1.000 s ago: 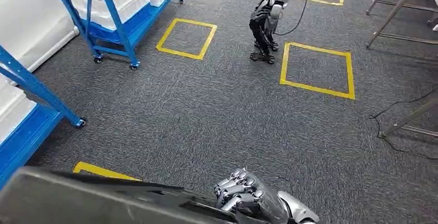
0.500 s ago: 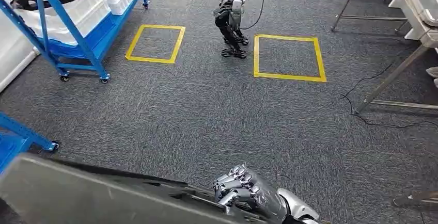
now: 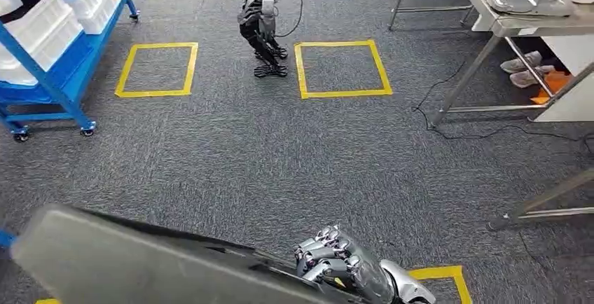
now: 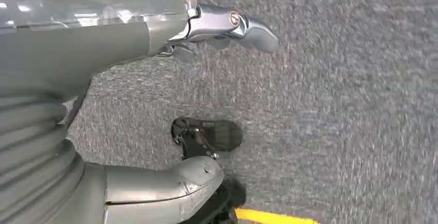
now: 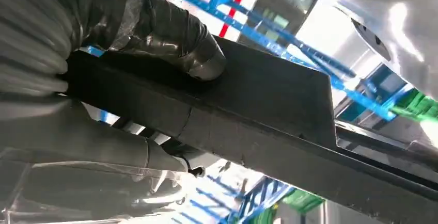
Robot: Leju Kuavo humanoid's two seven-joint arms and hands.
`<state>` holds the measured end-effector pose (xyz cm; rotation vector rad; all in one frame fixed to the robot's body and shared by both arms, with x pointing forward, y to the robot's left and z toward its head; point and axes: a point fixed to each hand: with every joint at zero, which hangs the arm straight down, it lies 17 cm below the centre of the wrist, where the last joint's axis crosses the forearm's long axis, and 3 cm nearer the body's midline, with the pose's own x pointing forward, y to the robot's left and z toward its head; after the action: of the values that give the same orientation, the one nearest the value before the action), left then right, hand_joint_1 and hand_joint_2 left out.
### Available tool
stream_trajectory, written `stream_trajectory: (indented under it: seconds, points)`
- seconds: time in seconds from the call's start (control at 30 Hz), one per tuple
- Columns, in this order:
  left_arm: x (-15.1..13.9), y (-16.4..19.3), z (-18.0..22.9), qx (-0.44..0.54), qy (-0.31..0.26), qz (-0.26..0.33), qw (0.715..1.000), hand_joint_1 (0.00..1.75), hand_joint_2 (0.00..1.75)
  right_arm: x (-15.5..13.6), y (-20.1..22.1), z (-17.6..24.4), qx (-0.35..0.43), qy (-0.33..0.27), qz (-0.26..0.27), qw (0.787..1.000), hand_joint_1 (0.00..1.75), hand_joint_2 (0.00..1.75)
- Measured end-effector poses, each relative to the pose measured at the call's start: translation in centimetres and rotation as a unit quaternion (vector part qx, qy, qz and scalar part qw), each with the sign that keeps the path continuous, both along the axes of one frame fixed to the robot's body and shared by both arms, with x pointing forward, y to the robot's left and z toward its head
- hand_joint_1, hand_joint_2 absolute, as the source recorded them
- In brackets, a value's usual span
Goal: Take the parts from the cabinet and place them on the table.
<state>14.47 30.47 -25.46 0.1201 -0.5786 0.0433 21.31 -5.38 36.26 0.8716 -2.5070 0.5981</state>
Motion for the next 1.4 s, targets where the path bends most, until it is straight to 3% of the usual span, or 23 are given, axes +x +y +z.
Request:
stream_trajectory:
  seconds: [1.4]
  points:
    - [-0.2, -1.0, -0.1, -0.015, 0.003, 0.006, 1.0, 0.0, 1.75, 0.0, 0.0, 1.3, 0.006, -0.018, 0.001, 1.0, 1.75, 1.75]
